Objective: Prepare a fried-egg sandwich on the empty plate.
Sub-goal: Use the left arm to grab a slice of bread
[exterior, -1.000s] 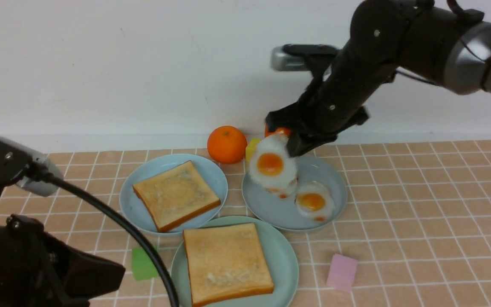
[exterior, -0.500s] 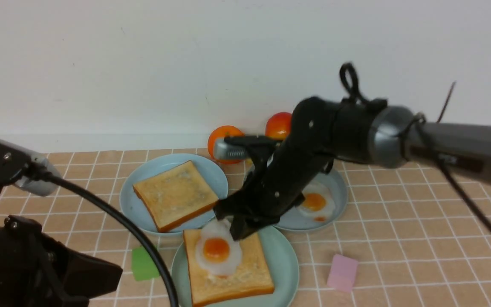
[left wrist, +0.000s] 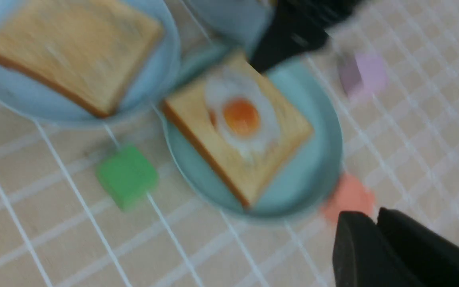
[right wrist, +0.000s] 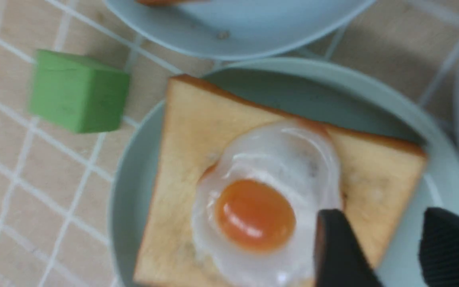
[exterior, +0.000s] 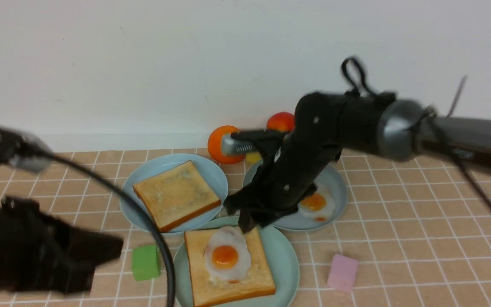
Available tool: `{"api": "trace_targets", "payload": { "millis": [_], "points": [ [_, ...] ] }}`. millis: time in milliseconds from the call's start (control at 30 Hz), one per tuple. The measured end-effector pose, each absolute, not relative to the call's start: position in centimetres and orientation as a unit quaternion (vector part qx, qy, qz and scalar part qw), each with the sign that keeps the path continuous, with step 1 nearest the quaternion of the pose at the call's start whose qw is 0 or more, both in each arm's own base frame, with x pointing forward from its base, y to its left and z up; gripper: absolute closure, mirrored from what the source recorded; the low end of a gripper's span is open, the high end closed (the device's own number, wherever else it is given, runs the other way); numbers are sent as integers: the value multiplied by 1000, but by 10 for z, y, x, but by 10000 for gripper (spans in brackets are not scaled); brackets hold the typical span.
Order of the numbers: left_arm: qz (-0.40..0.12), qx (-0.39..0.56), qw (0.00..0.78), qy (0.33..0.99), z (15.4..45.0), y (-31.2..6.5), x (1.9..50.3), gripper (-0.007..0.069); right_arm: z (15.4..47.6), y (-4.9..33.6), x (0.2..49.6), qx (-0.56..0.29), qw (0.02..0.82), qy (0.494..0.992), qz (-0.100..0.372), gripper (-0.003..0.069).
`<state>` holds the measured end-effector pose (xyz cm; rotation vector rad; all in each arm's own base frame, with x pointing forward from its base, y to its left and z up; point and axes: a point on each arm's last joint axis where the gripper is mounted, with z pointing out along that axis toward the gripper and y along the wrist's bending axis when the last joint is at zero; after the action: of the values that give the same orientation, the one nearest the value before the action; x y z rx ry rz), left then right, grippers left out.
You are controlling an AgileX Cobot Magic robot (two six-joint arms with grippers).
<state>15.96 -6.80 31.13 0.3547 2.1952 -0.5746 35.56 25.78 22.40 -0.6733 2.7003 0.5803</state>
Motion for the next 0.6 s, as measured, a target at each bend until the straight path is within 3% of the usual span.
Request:
{"api": "trace_targets", "payload": {
  "millis": [133, 200, 333, 467, 600],
  "points": [
    [-242, 44, 435, 866, 312, -65, 177, 528, 271, 247, 341, -259, 185, 927, 200, 274],
    [-253, -32, 420, 871, 303, -64, 196, 506, 312, 234, 321, -277, 205, 917, 202, 263],
    [-255, -107, 359, 891, 285, -62, 235, 445, 358, 216, 290, -304, 233, 900, 209, 276],
    [-251, -154, 295, 909, 270, -59, 282, 342, 383, 199, 257, -330, 262, 878, 228, 316],
    [-245, -164, 251, 922, 250, -61, 325, 285, 384, 188, 230, -370, 272, 852, 250, 365]
  ]
}}
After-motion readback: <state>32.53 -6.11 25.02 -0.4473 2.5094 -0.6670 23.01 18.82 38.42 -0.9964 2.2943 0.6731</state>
